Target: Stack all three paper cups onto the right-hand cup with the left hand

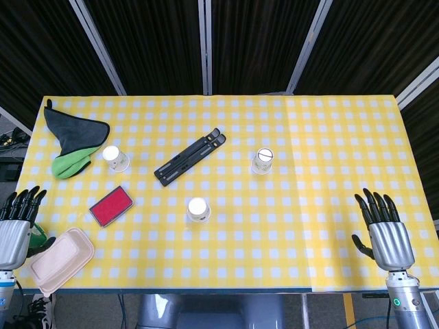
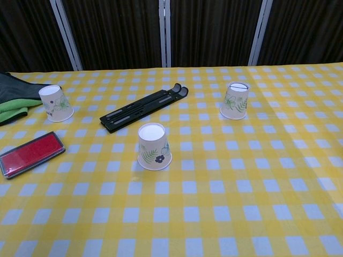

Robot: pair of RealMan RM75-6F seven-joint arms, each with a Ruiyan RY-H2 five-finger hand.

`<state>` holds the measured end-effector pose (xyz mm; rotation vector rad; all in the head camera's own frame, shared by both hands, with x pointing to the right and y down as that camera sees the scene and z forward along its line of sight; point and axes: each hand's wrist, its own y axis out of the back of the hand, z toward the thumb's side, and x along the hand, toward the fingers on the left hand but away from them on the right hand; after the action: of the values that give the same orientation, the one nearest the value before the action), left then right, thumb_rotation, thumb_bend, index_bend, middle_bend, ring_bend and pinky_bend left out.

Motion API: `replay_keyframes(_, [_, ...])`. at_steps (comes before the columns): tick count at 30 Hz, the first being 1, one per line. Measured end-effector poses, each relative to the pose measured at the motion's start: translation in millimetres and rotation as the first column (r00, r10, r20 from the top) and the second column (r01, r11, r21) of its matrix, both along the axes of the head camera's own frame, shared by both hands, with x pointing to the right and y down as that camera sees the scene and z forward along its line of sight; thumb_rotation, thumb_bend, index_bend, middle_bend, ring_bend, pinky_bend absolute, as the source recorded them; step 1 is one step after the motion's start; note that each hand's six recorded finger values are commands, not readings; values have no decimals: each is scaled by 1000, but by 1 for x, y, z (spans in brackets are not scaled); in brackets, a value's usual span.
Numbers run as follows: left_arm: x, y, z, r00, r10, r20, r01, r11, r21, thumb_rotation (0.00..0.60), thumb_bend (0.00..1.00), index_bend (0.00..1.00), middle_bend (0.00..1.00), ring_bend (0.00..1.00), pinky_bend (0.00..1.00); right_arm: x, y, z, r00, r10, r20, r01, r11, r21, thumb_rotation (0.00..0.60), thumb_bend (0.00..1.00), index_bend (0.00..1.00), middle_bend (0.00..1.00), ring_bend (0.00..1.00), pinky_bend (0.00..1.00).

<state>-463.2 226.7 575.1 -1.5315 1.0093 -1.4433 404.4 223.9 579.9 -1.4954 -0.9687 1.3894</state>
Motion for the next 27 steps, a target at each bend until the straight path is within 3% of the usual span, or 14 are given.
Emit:
replay_keyframes(15, [5, -5, 1, 1000, 13, -5, -13, 1000, 2, 600, 5, 0, 0, 0, 0, 1, -1, -1, 1000, 5, 7, -5, 1000, 0, 600, 153, 0, 0, 0, 0])
replay_keyframes(19, [10, -16, 2, 1000, 17, -17, -17, 1000, 9, 600, 13, 0, 0, 0, 0, 5, -4, -1, 1000, 21, 10, -21, 1000, 0, 600, 152, 0, 0, 0, 0])
replay_keyframes(21, [12, -24, 3, 1000, 23, -20, -23, 1000, 9, 600, 79, 1, 0, 0, 0, 7, -5, 0, 1000, 28, 11, -28, 1000, -3, 600, 152, 0, 0, 0, 0])
replay_keyframes(27, [24, -63, 10, 999, 54, 5, -53, 999, -9, 600, 165, 43, 0, 0, 0, 11, -8, -2, 999, 37, 16, -37, 999, -4, 600, 152, 0, 0, 0, 0])
